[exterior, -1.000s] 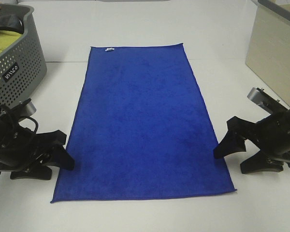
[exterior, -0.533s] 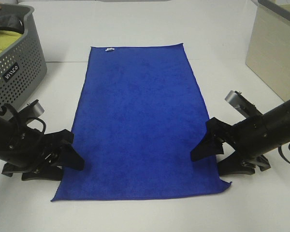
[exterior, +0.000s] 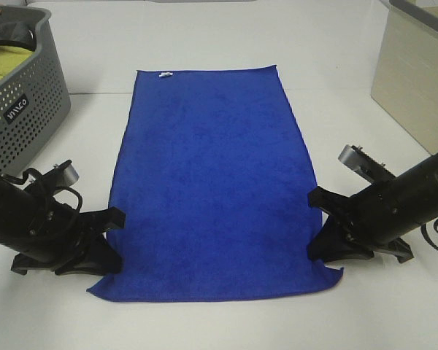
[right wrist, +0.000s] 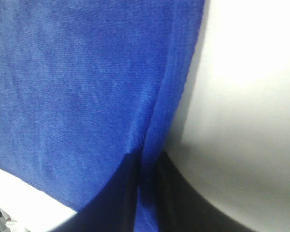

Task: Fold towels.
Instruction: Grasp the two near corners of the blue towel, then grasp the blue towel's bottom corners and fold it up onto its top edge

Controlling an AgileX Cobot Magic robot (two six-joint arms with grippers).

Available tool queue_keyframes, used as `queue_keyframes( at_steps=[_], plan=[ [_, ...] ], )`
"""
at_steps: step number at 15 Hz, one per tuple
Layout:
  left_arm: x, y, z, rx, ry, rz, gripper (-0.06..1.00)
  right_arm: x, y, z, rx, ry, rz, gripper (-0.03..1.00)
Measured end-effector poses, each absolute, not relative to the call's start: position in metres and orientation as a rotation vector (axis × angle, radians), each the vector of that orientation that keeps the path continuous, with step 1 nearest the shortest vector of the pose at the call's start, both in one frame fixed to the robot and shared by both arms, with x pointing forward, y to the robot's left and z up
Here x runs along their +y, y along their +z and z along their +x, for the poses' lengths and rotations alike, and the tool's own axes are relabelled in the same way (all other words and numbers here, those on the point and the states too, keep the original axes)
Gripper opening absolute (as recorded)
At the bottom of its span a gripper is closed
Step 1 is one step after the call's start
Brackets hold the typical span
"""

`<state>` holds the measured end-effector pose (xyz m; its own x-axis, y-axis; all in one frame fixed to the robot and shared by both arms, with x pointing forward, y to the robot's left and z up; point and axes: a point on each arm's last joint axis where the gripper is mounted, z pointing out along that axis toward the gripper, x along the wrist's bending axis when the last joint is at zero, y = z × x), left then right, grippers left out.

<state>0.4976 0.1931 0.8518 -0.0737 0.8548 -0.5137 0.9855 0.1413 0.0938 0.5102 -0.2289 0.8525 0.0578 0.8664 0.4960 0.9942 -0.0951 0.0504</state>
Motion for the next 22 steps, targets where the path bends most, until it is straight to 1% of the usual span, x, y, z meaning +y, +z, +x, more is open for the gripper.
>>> queue_keyframes(
  at_steps=[1, 2, 4, 5, 7, 11, 14, 17, 19, 20, 22],
  plan=[
    [0.193, 0.851, 0.497, 1.978, -0.386, 1.761, 0.02, -0.229, 0.851, 0.510, -1.874, -0.586, -2.038, 0.01],
    [0.194, 0.853, 0.497, 1.962, -0.369, 1.781, 0.01, -0.229, 0.852, 0.510, -1.855, -0.582, -2.051, 0.00],
    [0.195, 0.858, 0.497, 1.936, -0.351, 1.805, 0.01, -0.230, 0.854, 0.509, -1.847, -0.584, -2.066, 0.00],
    [0.196, 0.868, 0.494, 1.909, -0.327, 1.815, 0.01, -0.232, 0.859, 0.503, -1.882, -0.572, -2.073, 0.00],
    [0.201, 0.872, 0.477, 1.922, -0.335, 1.831, 0.01, -0.236, 0.866, 0.484, -1.885, -0.554, -2.094, 0.00],
    [0.212, 0.873, 0.428, 1.968, -0.383, 1.855, 0.01, -0.241, 0.869, 0.431, -1.852, -0.473, -2.090, 0.00],
    [0.216, 0.876, 0.411, 1.968, -0.388, 1.857, 0.01, -0.242, 0.873, 0.418, -1.839, -0.474, -2.095, 0.00],
    [0.214, 0.891, 0.417, 1.902, -0.348, 1.829, 0.01, -0.240, 0.884, 0.427, -1.864, -0.548, -2.087, 0.00],
    [0.209, 0.906, 0.437, 1.862, -0.298, 1.784, 0.01, -0.237, 0.897, 0.449, -1.897, -0.628, -2.064, 0.00],
    [0.206, 0.915, 0.449, 1.832, -0.263, 1.767, 0.01, -0.235, 0.907, 0.465, -1.925, -0.683, -2.067, 0.00],
    [0.200, 0.944, 0.486, 1.744, -0.114, 1.708, 0.01, -0.234, 0.943, 0.511, -2.023, -0.835, -2.089, 0.00]
  ],
)
